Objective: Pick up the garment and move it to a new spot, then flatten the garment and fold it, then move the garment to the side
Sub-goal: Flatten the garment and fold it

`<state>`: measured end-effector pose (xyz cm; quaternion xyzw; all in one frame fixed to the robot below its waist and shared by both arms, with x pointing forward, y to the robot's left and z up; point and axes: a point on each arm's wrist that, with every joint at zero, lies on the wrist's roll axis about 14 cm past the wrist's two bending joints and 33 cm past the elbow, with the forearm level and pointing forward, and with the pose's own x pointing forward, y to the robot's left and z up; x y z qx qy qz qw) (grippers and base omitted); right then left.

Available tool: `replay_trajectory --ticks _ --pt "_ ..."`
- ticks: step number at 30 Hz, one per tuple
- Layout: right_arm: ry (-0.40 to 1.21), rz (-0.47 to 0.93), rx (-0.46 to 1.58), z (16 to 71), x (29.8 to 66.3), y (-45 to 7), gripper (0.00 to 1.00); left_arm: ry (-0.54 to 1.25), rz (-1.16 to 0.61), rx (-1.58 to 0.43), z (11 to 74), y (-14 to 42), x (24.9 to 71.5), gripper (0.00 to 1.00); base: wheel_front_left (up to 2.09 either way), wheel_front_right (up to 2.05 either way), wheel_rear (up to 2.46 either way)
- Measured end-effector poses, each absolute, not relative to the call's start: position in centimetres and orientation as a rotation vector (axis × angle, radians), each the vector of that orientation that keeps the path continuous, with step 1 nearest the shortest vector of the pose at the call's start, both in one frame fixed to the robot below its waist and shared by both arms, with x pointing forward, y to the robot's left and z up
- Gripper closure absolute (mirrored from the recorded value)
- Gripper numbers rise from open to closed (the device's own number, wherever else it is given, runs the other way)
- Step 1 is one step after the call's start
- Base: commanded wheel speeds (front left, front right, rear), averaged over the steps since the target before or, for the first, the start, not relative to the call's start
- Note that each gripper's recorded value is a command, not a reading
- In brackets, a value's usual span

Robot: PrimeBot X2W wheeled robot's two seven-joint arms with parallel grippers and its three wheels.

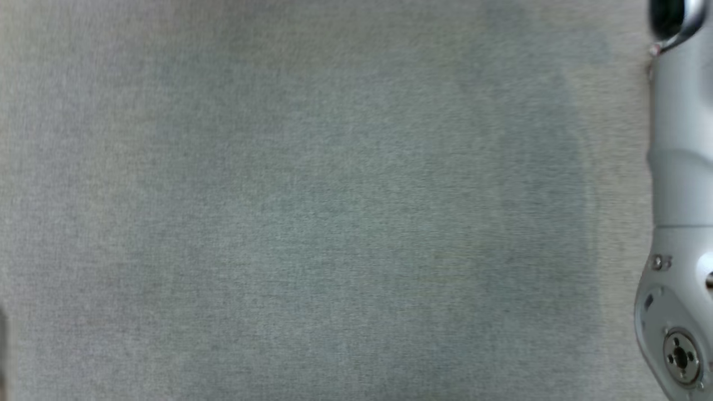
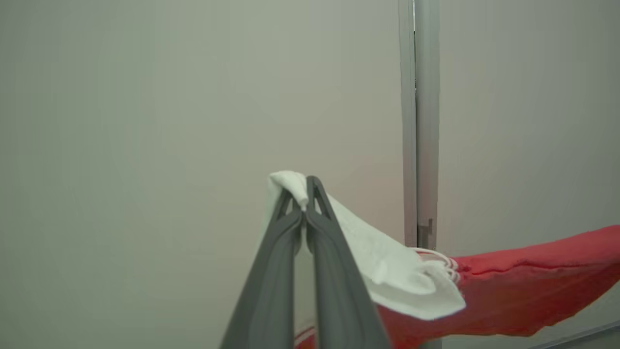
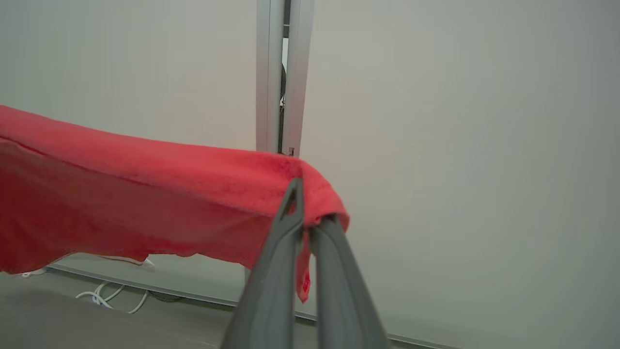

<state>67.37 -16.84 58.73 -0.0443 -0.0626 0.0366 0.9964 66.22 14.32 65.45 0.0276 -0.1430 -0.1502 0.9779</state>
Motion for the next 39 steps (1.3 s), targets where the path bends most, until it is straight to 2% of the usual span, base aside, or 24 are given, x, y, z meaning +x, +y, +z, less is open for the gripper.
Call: replay_trajectory --ticks 4,7,12,19,23,29,39 --pt "0.018 0.087 -0.093 50.9 67.1 -16.3 1.00 -0.145 -0.281 -0.028 57.1 15.3 65.7 1.00 0.00 0.00 0.00" --pt "0.075 0.099 -0.076 47.1 66.6 -15.9 1.00 -0.077 -0.272 -0.080 52.7 15.7 64.8 1.00 0.00 0.00 0.00" --pt "0.131 0.120 -0.055 43.5 65.0 -15.3 1.00 -0.058 -0.260 -0.162 49.4 16.0 62.5 1.00 0.00 0.00 0.00" --pt "0.128 0.134 0.008 42.7 62.7 -14.6 1.00 -0.090 -0.250 -0.233 49.0 16.4 58.5 1.00 0.00 0.00 0.00" --pt "0.075 0.142 0.029 44.2 61.1 -14.3 1.00 -0.106 -0.228 -0.232 49.4 17.1 55.8 1.00 0.00 0.00 0.00" --pt "0.043 0.168 0.058 45.6 56.5 -13.4 1.00 -0.126 -0.195 -0.266 51.1 17.7 50.2 1.00 0.00 0.00 0.00" --pt "-0.034 0.135 0.120 49.2 47.4 -15.0 1.00 -0.153 -0.184 -0.276 54.2 17.8 40.9 1.00 0.00 0.00 0.00"
